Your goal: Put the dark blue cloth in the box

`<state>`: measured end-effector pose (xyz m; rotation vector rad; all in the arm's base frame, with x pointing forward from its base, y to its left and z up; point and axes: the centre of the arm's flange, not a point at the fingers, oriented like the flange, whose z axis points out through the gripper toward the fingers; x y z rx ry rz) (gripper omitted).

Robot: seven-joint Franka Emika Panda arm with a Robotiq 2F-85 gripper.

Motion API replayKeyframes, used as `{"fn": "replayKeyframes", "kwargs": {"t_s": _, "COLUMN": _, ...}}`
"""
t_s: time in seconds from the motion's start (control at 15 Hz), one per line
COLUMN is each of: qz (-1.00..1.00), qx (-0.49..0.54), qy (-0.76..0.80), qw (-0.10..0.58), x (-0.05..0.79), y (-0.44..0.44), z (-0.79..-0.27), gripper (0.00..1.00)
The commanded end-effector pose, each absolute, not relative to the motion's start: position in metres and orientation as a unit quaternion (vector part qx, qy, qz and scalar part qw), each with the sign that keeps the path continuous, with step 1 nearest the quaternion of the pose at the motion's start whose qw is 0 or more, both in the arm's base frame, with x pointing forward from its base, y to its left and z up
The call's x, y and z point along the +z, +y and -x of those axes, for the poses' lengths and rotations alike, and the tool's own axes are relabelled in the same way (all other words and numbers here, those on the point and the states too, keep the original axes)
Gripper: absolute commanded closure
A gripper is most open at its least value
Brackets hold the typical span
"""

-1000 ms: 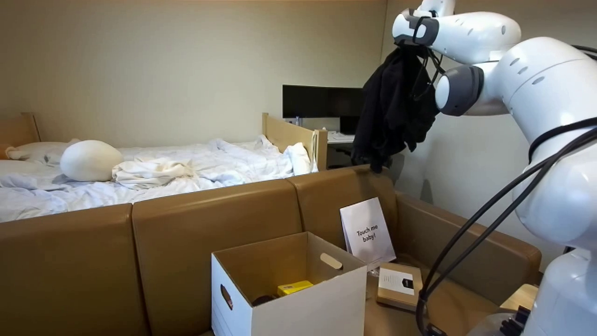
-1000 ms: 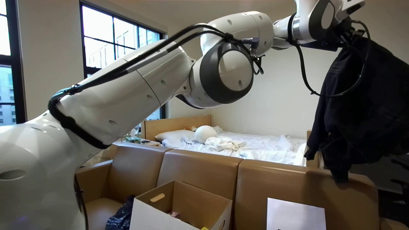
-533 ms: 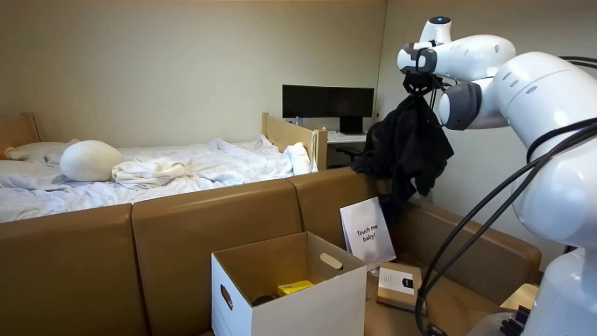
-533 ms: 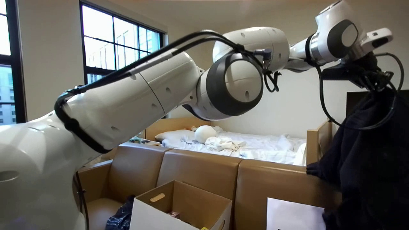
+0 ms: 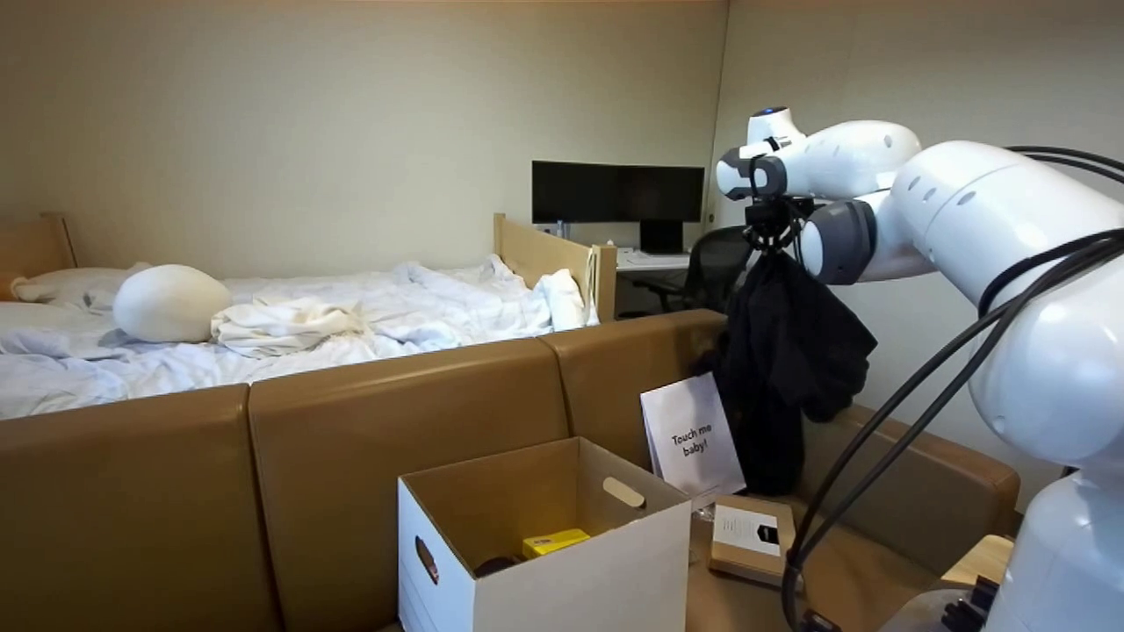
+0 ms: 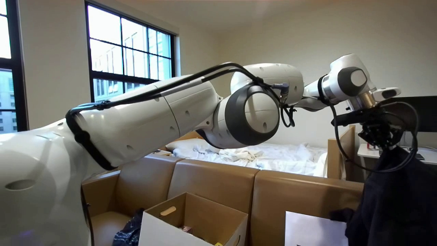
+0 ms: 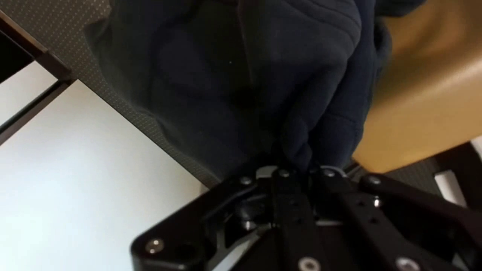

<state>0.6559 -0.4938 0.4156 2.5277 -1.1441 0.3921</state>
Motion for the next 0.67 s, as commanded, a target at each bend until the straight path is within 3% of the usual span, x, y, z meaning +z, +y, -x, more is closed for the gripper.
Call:
{"fn": "replayKeyframes", "kwargs": {"t_s": 0.0, "qz": -0.896, "qx": 0.13, "qy": -0.39, "qw": 0.168, "x": 0.411, "y": -0.489, "z": -0.659, "gripper": 0.91}}
{"fn": "replayKeyframes", "kwargs": {"t_s": 0.27, "qz": -0.908, "qx": 0.104, "qy": -0.374, "qw": 0.161, "x": 0.391, "y": -0.49, "z": -0.666, "gripper": 0.94}}
{"fn": "replayKeyframes", "kwargs": {"t_s": 0.6, "qz": -0.943, "qx": 0.015, "qy": -0.331, "qw": 0.041, "x": 0.27, "y": -0.461, "z": -0.7, "gripper": 0.94}}
